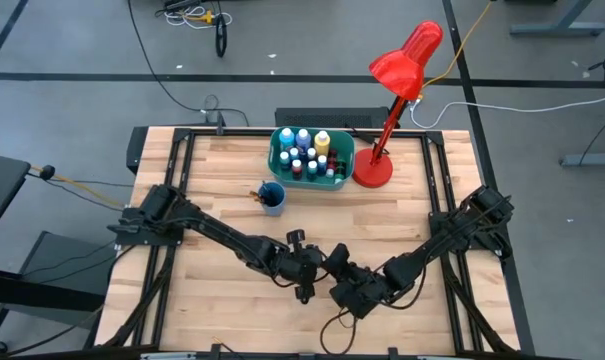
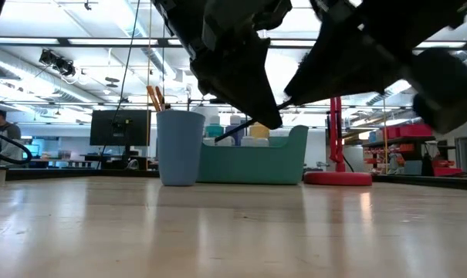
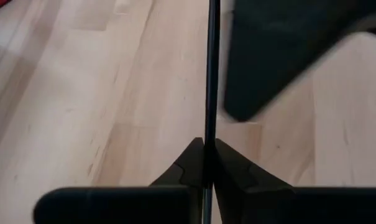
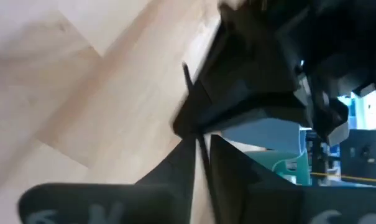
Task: Pick & Place Paint Supplies
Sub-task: Put the gold paint brush into the blue cup
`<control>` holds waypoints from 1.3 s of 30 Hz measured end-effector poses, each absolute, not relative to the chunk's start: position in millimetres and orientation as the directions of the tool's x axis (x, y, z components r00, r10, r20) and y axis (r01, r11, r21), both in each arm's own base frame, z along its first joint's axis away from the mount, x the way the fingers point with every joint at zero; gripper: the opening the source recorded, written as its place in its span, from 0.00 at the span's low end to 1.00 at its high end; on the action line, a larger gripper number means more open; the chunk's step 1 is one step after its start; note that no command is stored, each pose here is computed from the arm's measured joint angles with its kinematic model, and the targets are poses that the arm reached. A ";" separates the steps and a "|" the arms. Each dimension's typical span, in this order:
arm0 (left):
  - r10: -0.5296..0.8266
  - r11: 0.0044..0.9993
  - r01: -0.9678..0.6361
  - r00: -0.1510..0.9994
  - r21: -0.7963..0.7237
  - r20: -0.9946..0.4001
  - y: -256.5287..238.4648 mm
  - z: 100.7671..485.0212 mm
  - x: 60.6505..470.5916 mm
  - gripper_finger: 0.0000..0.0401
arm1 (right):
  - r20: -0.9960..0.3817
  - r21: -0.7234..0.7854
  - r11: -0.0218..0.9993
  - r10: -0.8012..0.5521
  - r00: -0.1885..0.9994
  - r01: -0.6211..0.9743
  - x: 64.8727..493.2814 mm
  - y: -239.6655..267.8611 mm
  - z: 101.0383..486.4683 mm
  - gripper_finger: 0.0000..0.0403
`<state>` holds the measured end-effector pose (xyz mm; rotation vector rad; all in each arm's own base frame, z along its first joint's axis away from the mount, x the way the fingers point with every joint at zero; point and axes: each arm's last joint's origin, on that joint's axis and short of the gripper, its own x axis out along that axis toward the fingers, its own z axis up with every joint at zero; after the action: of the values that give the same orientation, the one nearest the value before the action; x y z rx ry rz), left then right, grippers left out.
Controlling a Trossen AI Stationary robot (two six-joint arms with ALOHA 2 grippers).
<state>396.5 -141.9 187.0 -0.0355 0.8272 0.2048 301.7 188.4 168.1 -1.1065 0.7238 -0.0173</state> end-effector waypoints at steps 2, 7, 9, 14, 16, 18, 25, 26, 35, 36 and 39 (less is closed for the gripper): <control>0.175 0.978 -0.199 0.656 0.056 -0.734 -141.5 186.8 396.2 0.05 | -0.509 -0.821 0.474 -0.360 0.782 -0.317 298.0 193.8 168.7 0.17; 0.205 0.974 -0.213 0.658 0.081 -0.724 -141.6 189.2 394.7 0.04 | -0.453 -0.849 0.457 -0.372 0.810 -0.265 283.6 207.7 179.4 0.24; 0.207 0.973 -0.215 0.669 0.081 -0.714 -143.3 192.6 393.9 0.04 | -0.430 -0.851 0.472 -0.376 0.821 -0.230 275.0 210.5 190.4 0.25; 0.255 0.966 -0.216 0.667 0.146 -0.700 -148.1 195.3 388.8 0.05 | -0.301 -0.886 0.459 -0.464 0.833 -0.065 242.0 203.4 236.3 0.24; 0.271 0.962 -0.213 0.687 0.170 -0.674 -150.5 204.1 385.6 0.04 | -0.280 -0.843 0.538 -0.462 0.842 0.014 226.7 194.3 259.6 0.22; 0.276 0.961 -0.219 0.717 0.169 -0.639 -152.9 217.1 381.9 0.04 | -0.336 -0.726 0.687 -0.398 0.854 0.034 211.2 181.6 278.3 0.21; 0.269 0.959 -0.187 0.834 0.212 -0.482 -165.5 263.2 369.1 0.05 | -0.449 -0.238 0.962 -0.232 0.863 0.134 171.9 140.9 271.3 0.16; 0.265 0.959 -0.179 0.849 0.221 -0.458 -167.5 266.9 368.9 0.05 | -0.414 -0.174 0.972 -0.219 0.883 0.160 172.2 140.5 263.5 0.16; 0.120 0.982 -0.066 0.939 0.175 -0.321 -175.5 282.8 379.9 0.06 | 0.054 -0.168 0.981 0.105 0.993 -0.095 190.7 146.7 228.4 0.18; 0.129 0.982 -0.075 0.938 0.175 -0.321 -175.2 282.5 379.9 0.06 | 0.112 -0.181 0.978 0.129 0.985 -0.108 191.5 146.9 231.5 0.19; 0.139 0.980 -0.085 0.938 0.177 -0.318 -174.6 282.6 380.1 0.05 | 0.221 -0.215 0.972 0.146 0.964 -0.097 193.6 145.5 241.4 0.24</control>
<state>380.1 -174.6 282.6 0.1624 0.3358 0.1151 193.6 145.5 241.4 -0.2046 -0.2384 0.1237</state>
